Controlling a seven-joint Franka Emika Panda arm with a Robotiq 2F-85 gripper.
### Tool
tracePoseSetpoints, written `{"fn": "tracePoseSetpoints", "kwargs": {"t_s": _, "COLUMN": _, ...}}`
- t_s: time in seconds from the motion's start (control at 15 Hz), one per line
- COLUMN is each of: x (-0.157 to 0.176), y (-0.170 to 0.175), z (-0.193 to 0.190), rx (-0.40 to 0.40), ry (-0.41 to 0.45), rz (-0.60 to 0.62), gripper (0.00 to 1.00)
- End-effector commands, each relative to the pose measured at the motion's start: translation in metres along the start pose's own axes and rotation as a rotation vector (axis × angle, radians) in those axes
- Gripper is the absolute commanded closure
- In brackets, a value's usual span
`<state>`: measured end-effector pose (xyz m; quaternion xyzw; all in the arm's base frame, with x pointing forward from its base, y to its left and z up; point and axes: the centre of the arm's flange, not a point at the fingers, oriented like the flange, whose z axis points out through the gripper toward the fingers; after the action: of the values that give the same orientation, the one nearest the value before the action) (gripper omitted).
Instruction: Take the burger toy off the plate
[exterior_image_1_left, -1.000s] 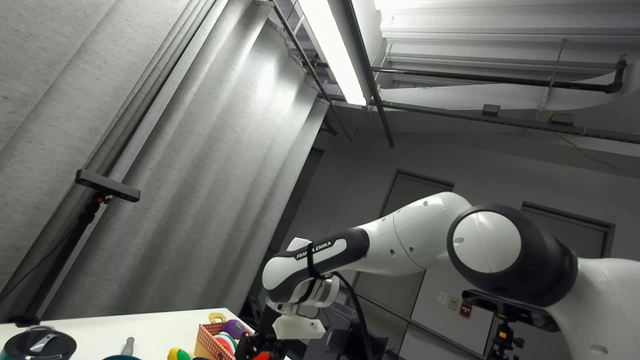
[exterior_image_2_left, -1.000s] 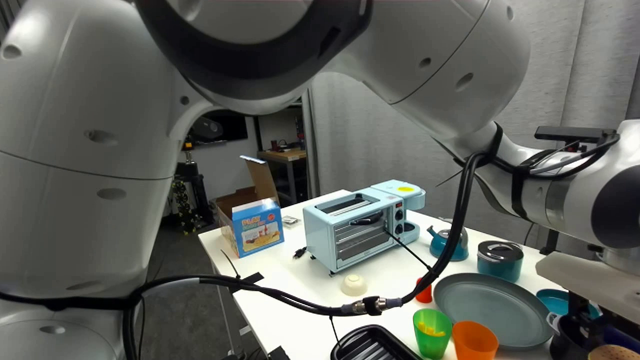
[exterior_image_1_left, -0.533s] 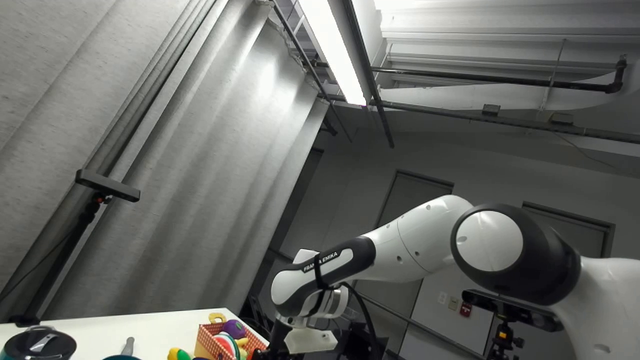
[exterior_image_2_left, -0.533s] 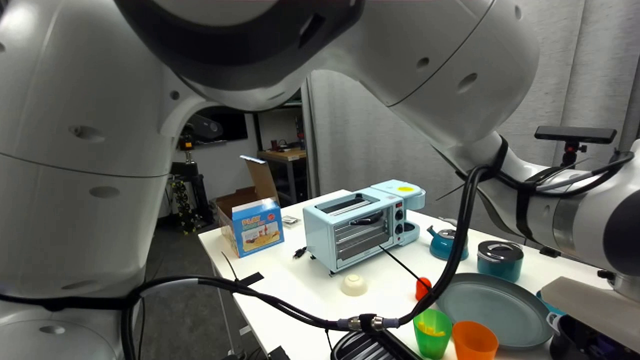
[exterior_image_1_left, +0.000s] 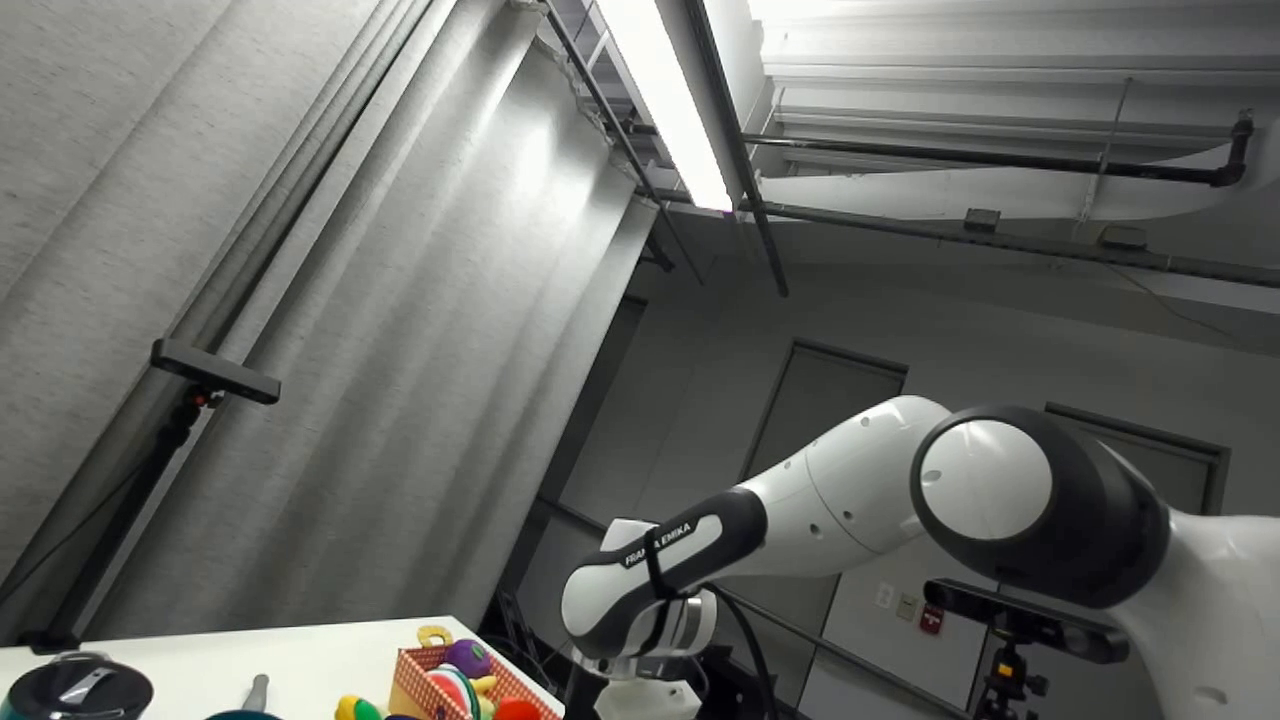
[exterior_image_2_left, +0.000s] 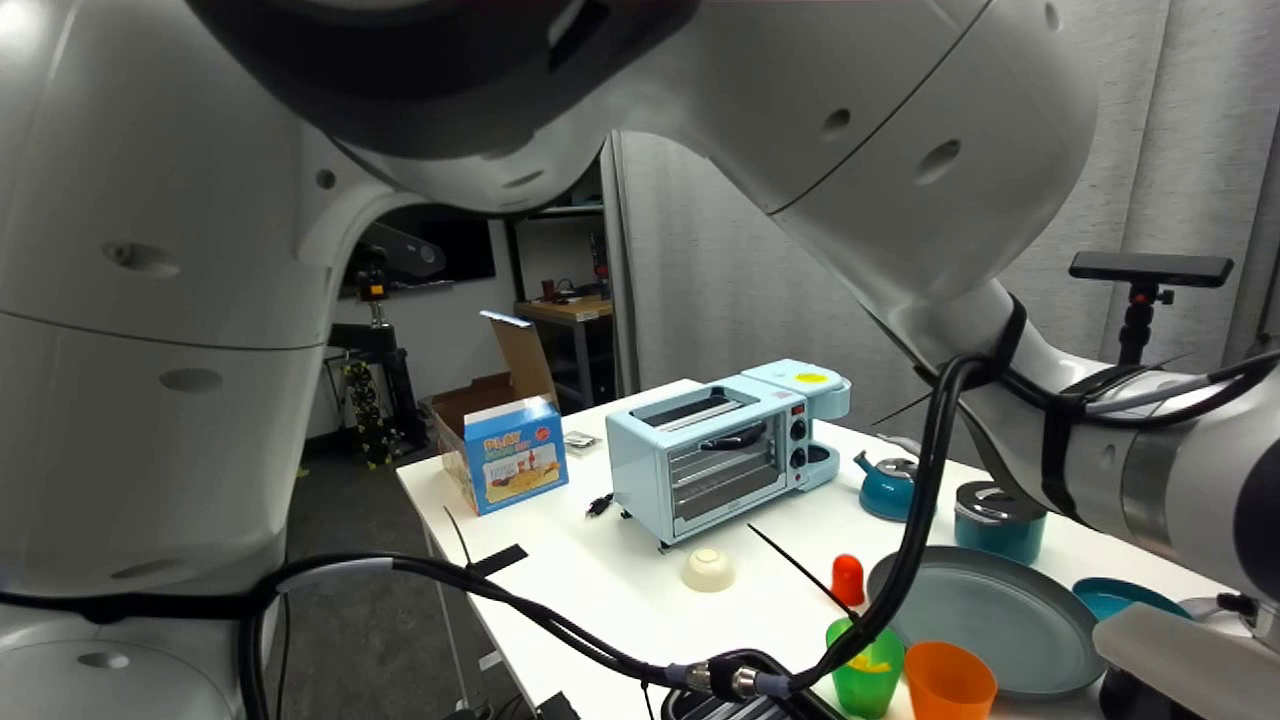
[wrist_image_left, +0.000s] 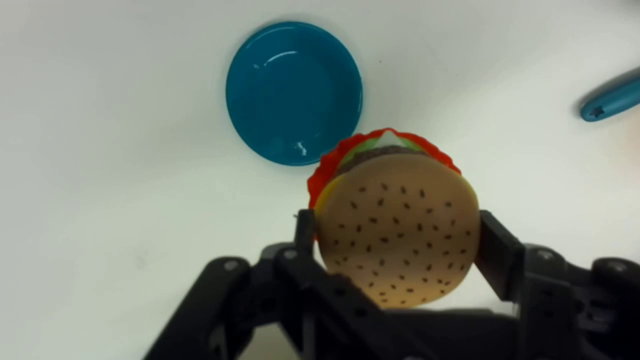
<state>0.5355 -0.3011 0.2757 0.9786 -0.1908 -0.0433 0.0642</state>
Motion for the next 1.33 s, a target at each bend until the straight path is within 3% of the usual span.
{"fn": "tracePoseSetpoints", "kwargs": {"t_s": 0.0, "x": -0.02, "y": 0.015, "z": -0.001, "rx": -0.022, "ry": -0.02, "rz": 0.001, "gripper": 0.49}}
{"fn": "tracePoseSetpoints", "kwargs": {"t_s": 1.27, "x": -0.044, "y": 0.052, "z": 0.04, "rx": -0.061, "ry": -0.101, "rz": 0.025, "gripper": 0.49}}
